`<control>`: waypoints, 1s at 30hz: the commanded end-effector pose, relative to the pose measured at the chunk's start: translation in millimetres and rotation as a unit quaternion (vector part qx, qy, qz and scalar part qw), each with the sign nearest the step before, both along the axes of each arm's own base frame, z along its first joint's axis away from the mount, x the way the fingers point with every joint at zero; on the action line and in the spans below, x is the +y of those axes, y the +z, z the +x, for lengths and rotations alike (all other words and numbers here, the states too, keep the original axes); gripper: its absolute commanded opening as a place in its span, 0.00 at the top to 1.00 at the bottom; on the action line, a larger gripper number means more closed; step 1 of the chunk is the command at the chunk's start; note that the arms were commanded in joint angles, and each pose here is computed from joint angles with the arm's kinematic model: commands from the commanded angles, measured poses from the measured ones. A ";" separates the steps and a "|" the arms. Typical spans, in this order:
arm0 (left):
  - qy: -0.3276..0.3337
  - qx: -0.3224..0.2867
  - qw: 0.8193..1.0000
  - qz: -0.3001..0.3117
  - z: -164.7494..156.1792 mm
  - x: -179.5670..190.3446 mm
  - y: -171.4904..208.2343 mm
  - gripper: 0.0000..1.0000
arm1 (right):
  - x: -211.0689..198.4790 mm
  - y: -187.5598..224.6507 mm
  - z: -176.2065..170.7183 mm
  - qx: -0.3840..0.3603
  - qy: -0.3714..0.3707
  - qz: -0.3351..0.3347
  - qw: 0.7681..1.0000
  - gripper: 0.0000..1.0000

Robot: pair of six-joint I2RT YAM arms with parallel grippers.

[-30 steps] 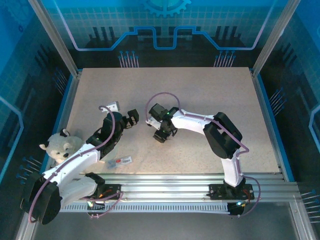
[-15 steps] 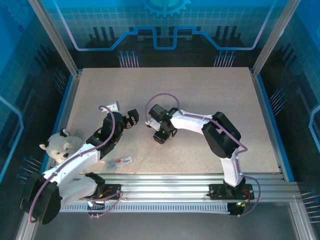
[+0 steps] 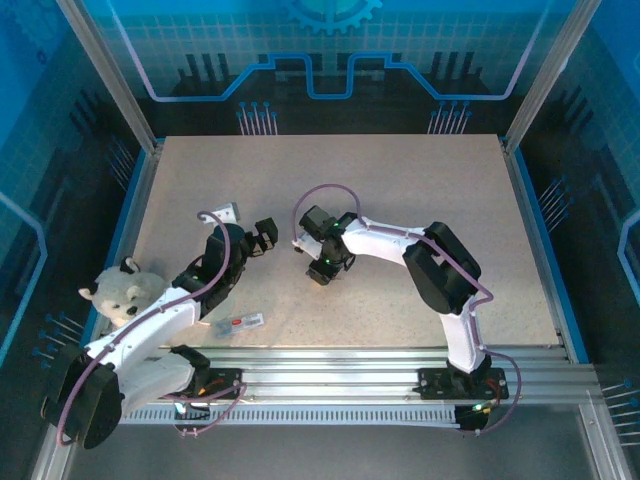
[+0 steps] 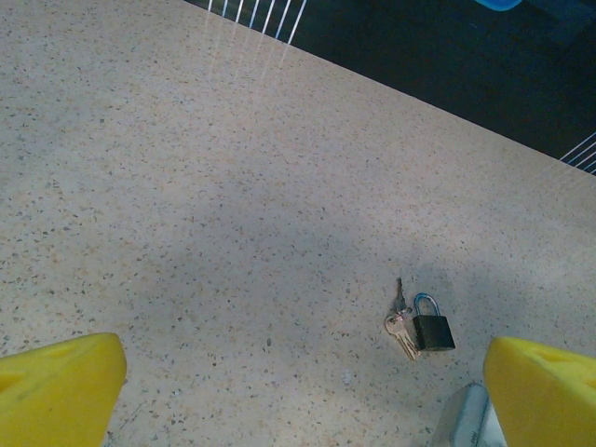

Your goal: Lock with the key

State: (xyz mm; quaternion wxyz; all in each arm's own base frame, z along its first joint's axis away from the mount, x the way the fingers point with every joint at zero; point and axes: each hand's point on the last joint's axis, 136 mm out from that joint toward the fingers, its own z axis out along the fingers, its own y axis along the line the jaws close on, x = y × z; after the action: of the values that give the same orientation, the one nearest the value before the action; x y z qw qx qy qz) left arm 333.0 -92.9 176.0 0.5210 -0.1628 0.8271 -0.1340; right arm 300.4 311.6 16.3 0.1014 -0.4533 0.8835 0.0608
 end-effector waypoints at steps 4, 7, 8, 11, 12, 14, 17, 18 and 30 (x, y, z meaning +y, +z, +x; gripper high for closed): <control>0.002 -0.003 1.000 0.001 0.0 -0.2 -3.1 0.01 | -9.0 -18.4 -8.1 0.039 -0.020 -0.016 0.999 0.59; 0.000 -0.001 1.000 0.000 0.3 -1.2 -4.4 0.01 | -8.1 -16.0 -9.1 0.039 -0.024 -0.009 0.999 0.60; -0.001 0.000 1.000 0.000 0.5 -1.7 -4.8 0.01 | -7.2 -14.9 -9.8 0.040 -0.025 -0.005 0.999 0.61; -0.003 0.002 1.000 -0.002 0.9 -3.0 -6.1 0.01 | -4.1 -10.9 -13.0 0.043 -0.028 0.010 0.999 0.64; -0.004 0.002 1.000 -0.003 1.3 -3.6 -5.8 0.01 | -2.7 -9.0 -13.7 0.044 -0.029 0.017 0.998 0.64; -0.004 0.003 1.000 -0.004 1.7 -3.9 -6.2 0.01 | 0.1 -7.3 -17.1 0.049 -0.030 0.030 0.998 0.65; -0.005 0.004 1.000 -0.003 1.9 -4.4 -6.9 0.01 | 2.3 -6.2 -21.3 0.056 -0.033 0.043 0.997 0.66; -0.006 0.004 1.000 -0.003 1.9 -4.6 -6.7 0.01 | 2.8 -5.6 -22.2 0.057 -0.034 0.047 0.997 0.66; -0.007 0.008 1.000 -0.002 2.6 -5.5 -9.4 0.01 | 5.1 7.2 -28.3 0.076 -0.060 0.109 0.989 0.69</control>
State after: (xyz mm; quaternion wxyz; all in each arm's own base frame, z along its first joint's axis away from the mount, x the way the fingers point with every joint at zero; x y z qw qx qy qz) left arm 335.3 -94.3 167.7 0.5130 -0.1612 0.8332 -0.1289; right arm 288.4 315.1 18.9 0.1125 -0.3961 0.9001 0.1423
